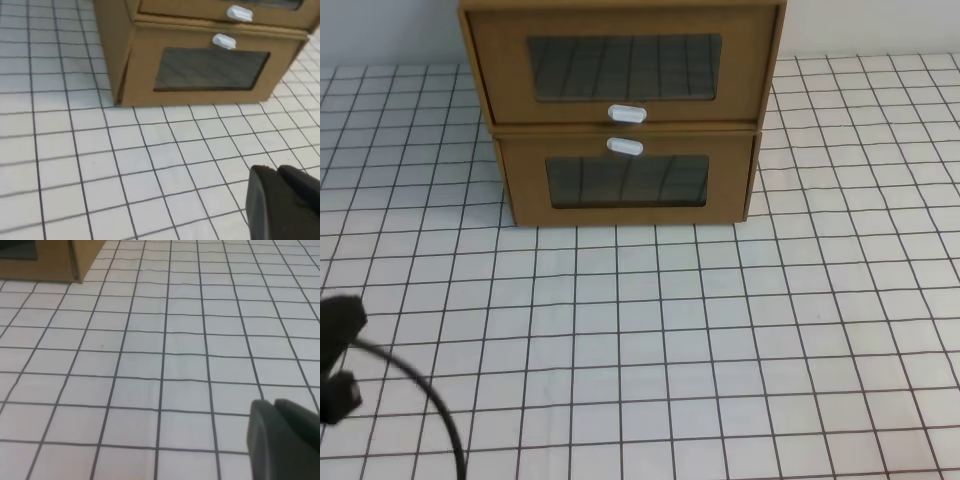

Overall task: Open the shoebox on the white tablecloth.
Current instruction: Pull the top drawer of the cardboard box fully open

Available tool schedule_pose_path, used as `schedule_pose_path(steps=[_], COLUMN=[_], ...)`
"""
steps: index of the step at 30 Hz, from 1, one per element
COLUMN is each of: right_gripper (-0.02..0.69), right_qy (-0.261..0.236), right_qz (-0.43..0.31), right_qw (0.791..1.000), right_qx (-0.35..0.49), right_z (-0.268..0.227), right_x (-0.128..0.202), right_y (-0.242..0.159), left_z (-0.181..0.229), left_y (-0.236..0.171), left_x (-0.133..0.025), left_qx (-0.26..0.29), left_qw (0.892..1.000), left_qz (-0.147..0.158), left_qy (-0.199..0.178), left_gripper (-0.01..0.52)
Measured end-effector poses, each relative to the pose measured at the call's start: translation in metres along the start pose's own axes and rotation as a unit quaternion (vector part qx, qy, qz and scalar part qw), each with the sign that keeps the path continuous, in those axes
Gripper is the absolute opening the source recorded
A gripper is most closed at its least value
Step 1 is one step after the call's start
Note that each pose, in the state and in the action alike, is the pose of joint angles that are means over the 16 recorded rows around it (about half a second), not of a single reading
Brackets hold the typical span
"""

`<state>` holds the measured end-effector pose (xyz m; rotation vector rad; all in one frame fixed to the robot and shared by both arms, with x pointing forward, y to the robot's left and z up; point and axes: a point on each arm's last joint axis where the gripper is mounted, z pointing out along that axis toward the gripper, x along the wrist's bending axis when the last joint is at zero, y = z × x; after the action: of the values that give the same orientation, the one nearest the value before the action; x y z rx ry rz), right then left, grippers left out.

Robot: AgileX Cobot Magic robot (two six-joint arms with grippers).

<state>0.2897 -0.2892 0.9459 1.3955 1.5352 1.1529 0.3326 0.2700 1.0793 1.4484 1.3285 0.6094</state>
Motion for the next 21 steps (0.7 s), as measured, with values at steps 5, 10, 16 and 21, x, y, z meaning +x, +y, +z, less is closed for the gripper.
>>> schedule_pose_path(steps=[5,10,16,21], right_gripper=[-0.014,-0.014,-0.014,-0.013], right_qy=[0.000,0.000,0.000,0.000], right_qz=[0.000,0.000,0.000,0.000], right_qw=[1.000,1.000,1.000,1.000], right_qx=[0.000,0.000,0.000,0.000], right_z=[0.000,0.000,0.000,0.000], right_x=[0.000,0.000,0.000,0.000], right_y=[0.000,0.000,0.000,0.000], left_z=[0.028,0.070,0.130,0.181], left_y=[0.068,0.135,0.199,0.229], left_x=[-0.009,-0.011,-0.014,-0.026], left_qx=[0.055,0.064,0.052,0.041], left_qw=[0.995,0.987,0.977,0.965], left_qz=[0.071,0.118,0.150,0.174], left_qy=[-0.043,-0.089,-0.144,-0.190], left_gripper=[-0.005,-0.005,-0.005,-0.005])
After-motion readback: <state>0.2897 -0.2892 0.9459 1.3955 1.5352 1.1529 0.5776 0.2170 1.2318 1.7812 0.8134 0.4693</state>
